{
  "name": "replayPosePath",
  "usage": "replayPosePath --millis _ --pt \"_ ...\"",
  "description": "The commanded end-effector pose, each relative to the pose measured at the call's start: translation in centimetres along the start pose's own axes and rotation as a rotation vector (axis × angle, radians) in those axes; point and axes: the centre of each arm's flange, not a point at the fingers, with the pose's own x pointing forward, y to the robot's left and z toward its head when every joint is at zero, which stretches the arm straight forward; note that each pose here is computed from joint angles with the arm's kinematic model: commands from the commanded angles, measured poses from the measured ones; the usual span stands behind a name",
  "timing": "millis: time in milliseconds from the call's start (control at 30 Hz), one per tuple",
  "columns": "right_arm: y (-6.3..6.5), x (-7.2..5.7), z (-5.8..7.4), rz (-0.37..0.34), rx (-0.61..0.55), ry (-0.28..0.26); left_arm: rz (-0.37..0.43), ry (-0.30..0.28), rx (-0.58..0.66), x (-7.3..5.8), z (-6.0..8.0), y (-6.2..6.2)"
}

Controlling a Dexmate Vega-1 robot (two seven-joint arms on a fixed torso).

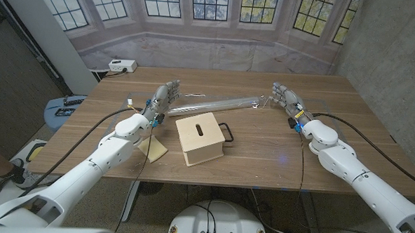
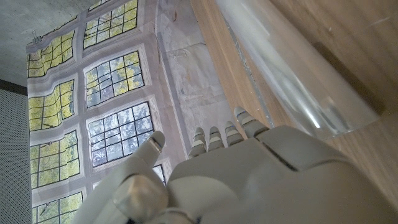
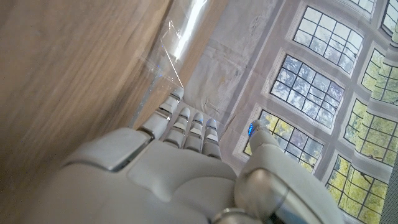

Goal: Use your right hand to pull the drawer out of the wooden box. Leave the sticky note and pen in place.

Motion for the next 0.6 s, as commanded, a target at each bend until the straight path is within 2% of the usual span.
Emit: replayPosePath --millis 33,600 --pt "-1.2 -0.7 -0.9 -0.004 -0.054 0.051 -0.019 0.004 0.006 0.0 0.1 -0.3" --pt "-3.1 -1.3 0.0 -0.007 -0.103 0.063 -0.040 0.010 0.017 0.3 0.3 -0.9"
